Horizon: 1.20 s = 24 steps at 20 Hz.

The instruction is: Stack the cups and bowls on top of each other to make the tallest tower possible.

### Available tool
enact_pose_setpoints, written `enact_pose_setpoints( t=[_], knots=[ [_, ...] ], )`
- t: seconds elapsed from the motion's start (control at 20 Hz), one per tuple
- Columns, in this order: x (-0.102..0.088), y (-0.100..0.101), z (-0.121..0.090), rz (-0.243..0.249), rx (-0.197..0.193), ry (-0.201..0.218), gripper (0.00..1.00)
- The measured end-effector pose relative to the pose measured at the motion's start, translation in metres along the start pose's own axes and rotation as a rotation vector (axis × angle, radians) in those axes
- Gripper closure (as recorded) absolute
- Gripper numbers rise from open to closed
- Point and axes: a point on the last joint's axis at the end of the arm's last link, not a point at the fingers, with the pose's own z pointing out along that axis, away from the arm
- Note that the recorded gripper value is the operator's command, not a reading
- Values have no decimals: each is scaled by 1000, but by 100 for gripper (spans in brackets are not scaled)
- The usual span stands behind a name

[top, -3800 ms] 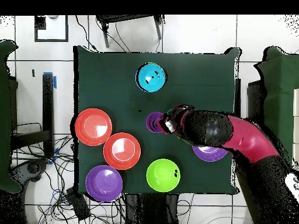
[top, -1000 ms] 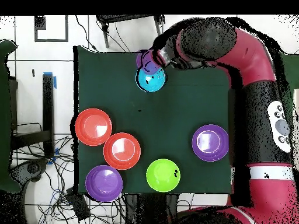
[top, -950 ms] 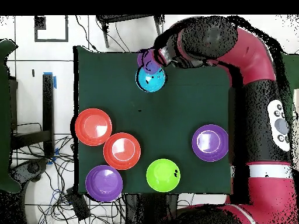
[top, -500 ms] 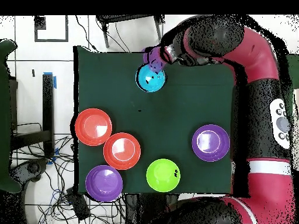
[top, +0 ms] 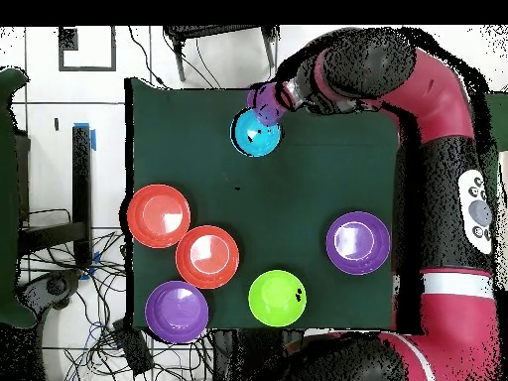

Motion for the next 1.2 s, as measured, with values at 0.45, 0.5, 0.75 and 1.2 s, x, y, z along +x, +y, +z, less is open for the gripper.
enact_pose_setpoints(
  t=[0.45, 0.5, 0.75, 1.2],
  knots=[
    [-4, 8, 0, 13, -17, -10, 100],
    [-5, 9, 0, 13, -18, -12, 100],
    [-8, 20, 3, 11, -17, -17, 100],
    [-16, 38, 2, 19, 9, -34, 100]
  ],
)
